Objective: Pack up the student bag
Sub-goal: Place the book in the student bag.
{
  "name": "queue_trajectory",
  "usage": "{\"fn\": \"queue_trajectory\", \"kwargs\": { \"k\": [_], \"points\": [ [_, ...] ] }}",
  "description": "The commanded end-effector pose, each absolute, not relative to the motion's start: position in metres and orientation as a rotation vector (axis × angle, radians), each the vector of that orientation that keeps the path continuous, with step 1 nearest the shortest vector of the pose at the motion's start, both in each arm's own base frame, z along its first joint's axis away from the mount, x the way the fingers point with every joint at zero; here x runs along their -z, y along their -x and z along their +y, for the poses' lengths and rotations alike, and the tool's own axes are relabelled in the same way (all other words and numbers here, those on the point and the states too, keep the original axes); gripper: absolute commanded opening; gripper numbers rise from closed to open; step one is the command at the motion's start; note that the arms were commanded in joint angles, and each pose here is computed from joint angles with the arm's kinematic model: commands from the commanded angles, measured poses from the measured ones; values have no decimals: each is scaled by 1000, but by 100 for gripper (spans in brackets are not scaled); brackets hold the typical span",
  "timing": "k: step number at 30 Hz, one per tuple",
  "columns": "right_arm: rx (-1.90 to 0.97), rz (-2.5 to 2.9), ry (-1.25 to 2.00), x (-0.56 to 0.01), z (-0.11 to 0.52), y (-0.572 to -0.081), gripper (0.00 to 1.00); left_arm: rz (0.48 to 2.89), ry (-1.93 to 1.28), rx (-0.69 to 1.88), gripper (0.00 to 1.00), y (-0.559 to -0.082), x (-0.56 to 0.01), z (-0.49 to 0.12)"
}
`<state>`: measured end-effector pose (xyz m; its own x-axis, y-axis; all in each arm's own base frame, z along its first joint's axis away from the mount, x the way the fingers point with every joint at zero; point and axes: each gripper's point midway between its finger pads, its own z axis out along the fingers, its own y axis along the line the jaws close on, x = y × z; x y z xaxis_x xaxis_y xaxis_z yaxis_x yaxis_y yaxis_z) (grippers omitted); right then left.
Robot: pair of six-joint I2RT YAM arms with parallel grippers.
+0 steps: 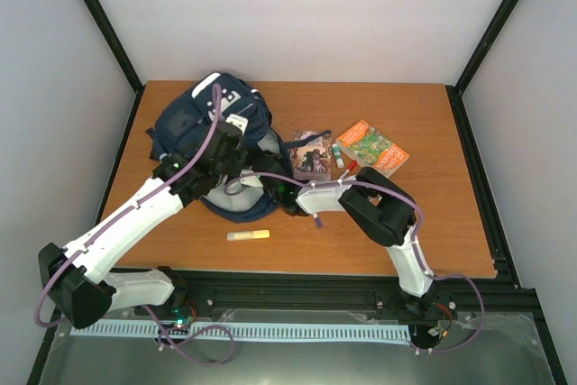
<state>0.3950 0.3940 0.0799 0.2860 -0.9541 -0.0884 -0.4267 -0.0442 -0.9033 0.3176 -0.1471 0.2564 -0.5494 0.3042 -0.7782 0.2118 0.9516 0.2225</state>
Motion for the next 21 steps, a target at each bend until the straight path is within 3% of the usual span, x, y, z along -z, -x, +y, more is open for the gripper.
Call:
{"fn": "queue_trajectory", "kwargs": {
  "k": [1,8,14,21],
  "points": [
    [672,1295,1485,-127,398,-404,45,2036,-281,-26,1,-323,-302,-153],
    [606,1281,1413,-165,392,-394,41,2048,-293,-25,1,-323,-299,-155],
    [489,1320,1600,-127,394,-373,40,2051,-292,-36,1,-324,-297,-155],
    [321,1345,1850,-81,392,-335,6,2047,-290,-34,1,-324,-299,-154]
  ]
}}
